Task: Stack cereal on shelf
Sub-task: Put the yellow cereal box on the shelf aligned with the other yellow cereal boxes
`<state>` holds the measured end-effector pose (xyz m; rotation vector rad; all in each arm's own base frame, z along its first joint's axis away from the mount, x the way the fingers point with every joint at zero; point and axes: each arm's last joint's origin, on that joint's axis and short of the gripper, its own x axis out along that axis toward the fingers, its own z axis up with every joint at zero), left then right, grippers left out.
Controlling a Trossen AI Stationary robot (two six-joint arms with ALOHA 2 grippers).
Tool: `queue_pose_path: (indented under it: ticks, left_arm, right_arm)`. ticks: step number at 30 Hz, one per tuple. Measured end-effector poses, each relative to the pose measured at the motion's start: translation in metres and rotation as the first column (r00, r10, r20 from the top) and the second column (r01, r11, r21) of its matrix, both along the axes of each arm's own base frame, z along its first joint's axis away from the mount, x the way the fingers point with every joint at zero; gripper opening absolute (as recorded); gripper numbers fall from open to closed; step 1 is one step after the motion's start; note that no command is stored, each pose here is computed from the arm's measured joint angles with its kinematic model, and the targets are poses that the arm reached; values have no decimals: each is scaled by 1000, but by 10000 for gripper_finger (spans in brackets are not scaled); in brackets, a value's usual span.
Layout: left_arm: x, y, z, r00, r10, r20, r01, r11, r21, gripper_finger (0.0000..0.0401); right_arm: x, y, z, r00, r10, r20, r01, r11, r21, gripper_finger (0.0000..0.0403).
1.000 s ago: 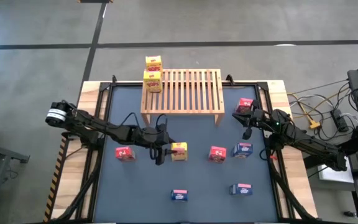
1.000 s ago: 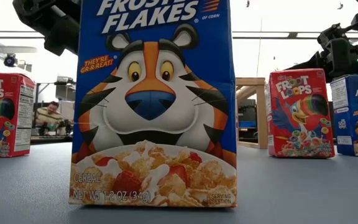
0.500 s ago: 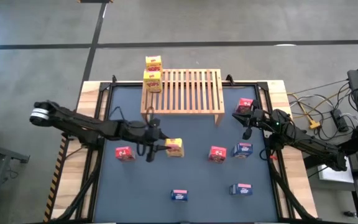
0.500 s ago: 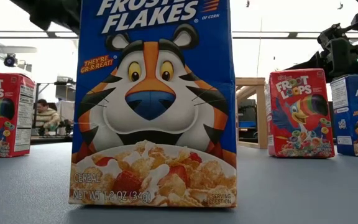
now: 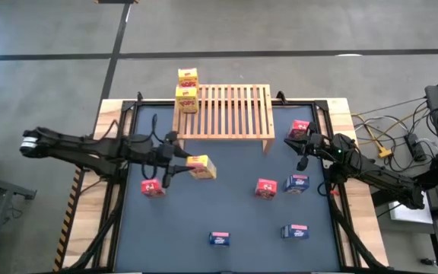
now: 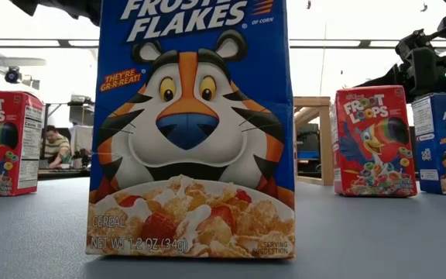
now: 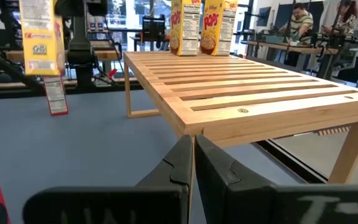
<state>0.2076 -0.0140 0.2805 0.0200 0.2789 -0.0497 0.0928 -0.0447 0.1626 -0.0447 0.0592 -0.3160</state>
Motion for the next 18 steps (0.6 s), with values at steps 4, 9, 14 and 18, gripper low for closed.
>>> queue_pose_path:
  ticks: [4, 9, 14, 18]
  left_arm:
    - [-8, 1, 6, 1000, -3, 21, 2, 1000, 12, 145]
    - [-15, 2, 11, 999, -5, 46, 4, 1000, 23, 145]
    - [-24, 6, 12, 999, 42, 28, -44, 997, 66, 146]
    - [-32, 13, 15, 996, 82, 32, -85, 991, 107, 146]
  right_arm:
    - [0, 0, 0, 1000, 0, 0, 0, 1000, 0, 9]
    - [0, 0, 0, 1000, 0, 0, 0, 1000, 0, 9]
    - [0, 0, 0, 1000, 0, 0, 0, 1000, 0, 9]
    - [0, 0, 0, 1000, 0, 0, 0, 1000, 0, 9]
